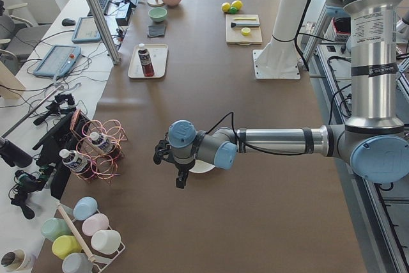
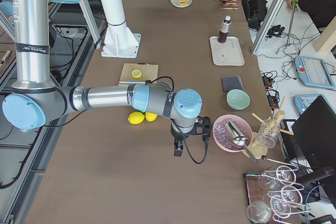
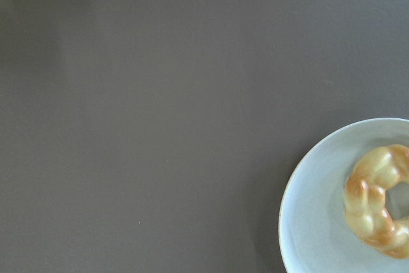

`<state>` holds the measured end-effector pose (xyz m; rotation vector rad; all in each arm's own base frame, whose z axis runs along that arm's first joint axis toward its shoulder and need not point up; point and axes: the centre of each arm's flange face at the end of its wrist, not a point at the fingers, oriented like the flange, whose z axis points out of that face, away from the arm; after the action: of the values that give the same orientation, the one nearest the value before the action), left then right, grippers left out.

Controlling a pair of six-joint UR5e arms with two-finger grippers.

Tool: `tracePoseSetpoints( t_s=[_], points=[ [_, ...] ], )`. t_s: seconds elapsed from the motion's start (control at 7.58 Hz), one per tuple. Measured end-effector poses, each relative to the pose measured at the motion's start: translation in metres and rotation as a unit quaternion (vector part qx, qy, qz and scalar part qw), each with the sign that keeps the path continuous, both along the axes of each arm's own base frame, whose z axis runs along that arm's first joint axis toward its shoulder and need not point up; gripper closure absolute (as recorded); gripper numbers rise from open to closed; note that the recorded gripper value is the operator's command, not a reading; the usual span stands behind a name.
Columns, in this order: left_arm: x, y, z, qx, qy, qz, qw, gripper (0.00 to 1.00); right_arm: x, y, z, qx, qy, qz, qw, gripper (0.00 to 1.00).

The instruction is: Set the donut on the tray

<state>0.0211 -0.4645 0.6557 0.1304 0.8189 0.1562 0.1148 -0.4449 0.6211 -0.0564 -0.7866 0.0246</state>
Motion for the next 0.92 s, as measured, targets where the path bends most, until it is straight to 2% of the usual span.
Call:
tracePoseSetpoints(
  t_s=[0.53, 0.92],
  points=[
    [0.062, 0.023, 0.054, 0.003, 0.041, -0.022, 0.9989, 0.02, -0.001, 0.005, 0.005, -0.005, -0.003, 0.0, 1.0, 0.0],
    [0.079, 0.025, 0.055, 0.006, 0.06, -0.029, 0.9978, 0.02, -0.001, 0.005, 0.005, -0.006, -0.003, 0.0, 1.0, 0.0]
  ],
)
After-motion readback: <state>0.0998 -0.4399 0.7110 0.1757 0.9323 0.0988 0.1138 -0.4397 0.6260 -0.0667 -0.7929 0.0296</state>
